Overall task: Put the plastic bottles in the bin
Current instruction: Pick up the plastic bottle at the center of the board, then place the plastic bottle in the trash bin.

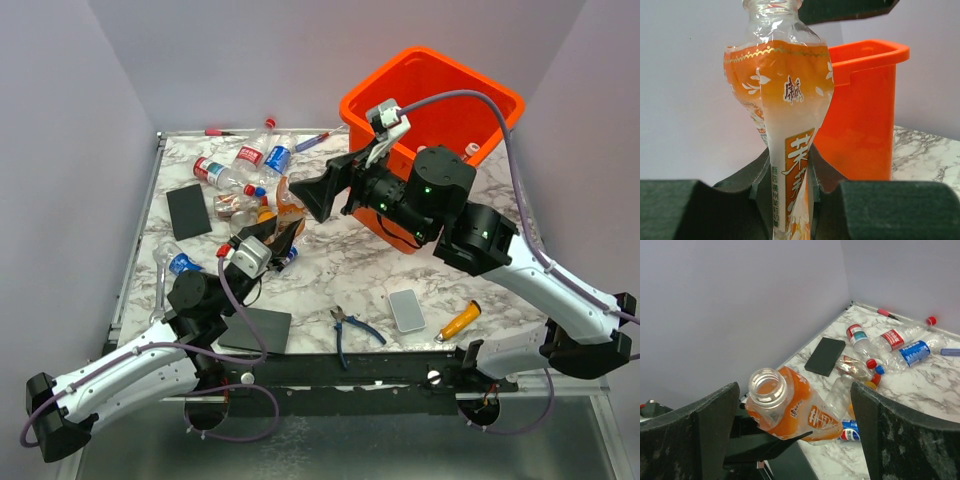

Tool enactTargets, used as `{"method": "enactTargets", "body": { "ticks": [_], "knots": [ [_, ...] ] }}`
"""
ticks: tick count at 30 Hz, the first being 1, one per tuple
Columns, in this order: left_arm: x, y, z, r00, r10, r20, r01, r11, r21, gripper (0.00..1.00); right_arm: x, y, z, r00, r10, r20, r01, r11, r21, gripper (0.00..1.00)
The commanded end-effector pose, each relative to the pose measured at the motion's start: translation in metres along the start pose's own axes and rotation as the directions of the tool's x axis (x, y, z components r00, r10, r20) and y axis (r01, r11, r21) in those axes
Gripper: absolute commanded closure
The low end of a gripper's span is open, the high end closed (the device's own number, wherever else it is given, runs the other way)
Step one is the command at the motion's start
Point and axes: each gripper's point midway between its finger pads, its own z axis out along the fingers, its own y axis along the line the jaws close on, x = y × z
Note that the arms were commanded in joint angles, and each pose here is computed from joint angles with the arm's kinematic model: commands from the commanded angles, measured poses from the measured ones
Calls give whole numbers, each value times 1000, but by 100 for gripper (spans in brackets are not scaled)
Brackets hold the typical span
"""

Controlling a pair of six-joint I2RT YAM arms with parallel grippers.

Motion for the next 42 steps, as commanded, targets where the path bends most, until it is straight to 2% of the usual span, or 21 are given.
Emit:
{"method": "enactTargets", "body": {
  "ticks": [1, 4, 11, 17, 23, 24, 26, 28, 32, 36, 39, 42],
  "knots": [
    [-10, -1, -2, 999, -19, 48, 19, 1000, 6, 82, 9, -14, 6, 1000, -17, 8, 16, 997, 77, 4],
    [-10, -2, -1, 999, -21, 48, 21, 1000, 11, 82, 13, -15, 10, 1000, -14, 9, 13, 996, 86, 5],
    [-7, -4, -1, 999, -21, 42, 20, 1000, 18, 82, 15, 3, 21, 1000, 6, 4, -6, 1000, -6, 13],
    [-8, -2, -2, 999, -23, 45, 23, 1000, 9, 82, 30, 10, 29, 999, 24, -48, -25, 999, -32, 34],
    [-8, -3, -2, 999, -28, 46, 28, 1000, 8, 79, 30, 9, 27, 998, 39, -47, -41, 999, -25, 66],
    [-8, -2, -2, 999, -31, 45, 30, 1000, 3, 76, 29, 9, 27, 998, 40, -48, -41, 999, -26, 71],
    [-7, -1, -3, 998, -35, 43, 35, 999, -2, 63, 27, 9, 25, 998, 43, -41, -44, 999, -25, 85],
    [-9, 0, -4, 998, -42, 49, 42, 999, -10, 42, 25, 7, 23, 998, 46, -36, -47, 999, -16, 99],
    [-12, 7, -7, 997, -49, 58, 52, 998, -47, 3, 13, 3, 16, 999, 40, -18, -40, 999, 13, 100],
    [-14, 18, -10, 996, -62, 60, 68, 992, -107, 1, -42, -14, -9, 996, -42, 84, 32, 992, 119, 100],
    [-13, 27, -13, 997, -52, 55, 60, 986, -155, 1, -106, -35, -44, 963, -141, 229, 81, 964, 253, 100],
    [-9, 38, -17, 999, -33, 41, 41, 975, -220, 1, -158, -70, -83, 894, -295, 336, 107, 871, 480, 100]
  ]
}}
